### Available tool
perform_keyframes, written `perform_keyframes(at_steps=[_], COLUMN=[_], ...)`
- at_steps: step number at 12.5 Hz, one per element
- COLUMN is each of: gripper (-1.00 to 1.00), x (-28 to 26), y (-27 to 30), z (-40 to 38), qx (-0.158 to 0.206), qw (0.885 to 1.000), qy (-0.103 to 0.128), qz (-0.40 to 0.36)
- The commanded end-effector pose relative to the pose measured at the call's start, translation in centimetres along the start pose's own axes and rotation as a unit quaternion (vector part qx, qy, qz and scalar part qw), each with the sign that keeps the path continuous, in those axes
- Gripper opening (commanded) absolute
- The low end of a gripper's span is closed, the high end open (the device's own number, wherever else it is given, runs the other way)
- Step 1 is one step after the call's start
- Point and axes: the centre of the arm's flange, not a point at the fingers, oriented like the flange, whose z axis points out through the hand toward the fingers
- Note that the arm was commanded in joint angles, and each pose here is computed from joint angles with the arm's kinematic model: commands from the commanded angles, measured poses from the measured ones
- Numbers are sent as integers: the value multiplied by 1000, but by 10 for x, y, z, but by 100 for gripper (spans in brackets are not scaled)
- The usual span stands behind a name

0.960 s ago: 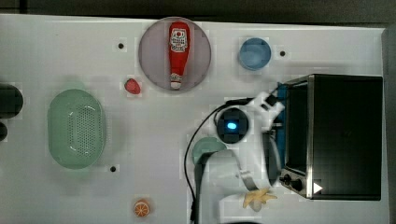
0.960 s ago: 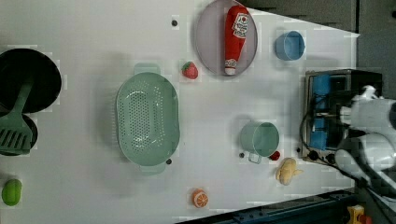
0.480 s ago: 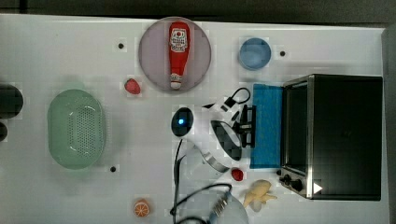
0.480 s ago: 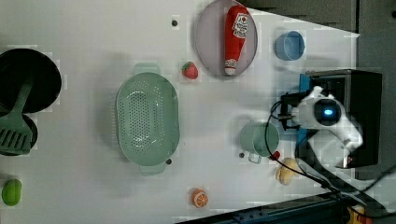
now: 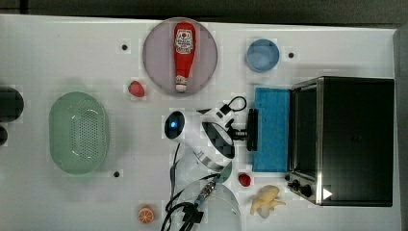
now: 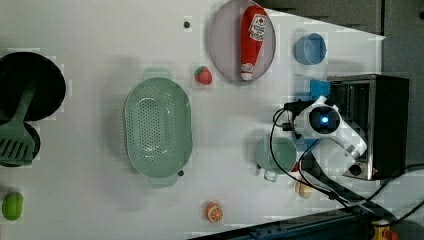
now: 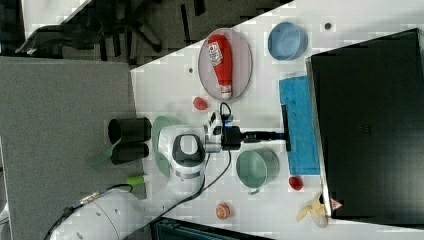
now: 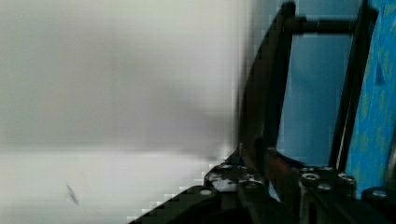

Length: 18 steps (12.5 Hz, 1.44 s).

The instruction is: Flap open oven.

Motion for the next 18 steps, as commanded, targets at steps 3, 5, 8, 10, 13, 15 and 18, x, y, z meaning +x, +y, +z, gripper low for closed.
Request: perform_keyframes(at_steps=[3, 5, 8, 10, 13, 15, 18], gripper=[-65, -65, -65, -65, -65, -65, -65], x=[47, 48, 28, 6, -22, -31, -32], y=[91, 136, 194, 232, 276, 289, 295], z=[-119, -175, -251, -303, -360, -379, -388], qx=[131, 206, 280, 283, 272, 269, 274], qw=[951, 905, 854, 851, 853, 845, 844], qy=[25, 18, -31, -63, -94, -107, -95], qz=[280, 371, 438, 439, 436, 449, 452])
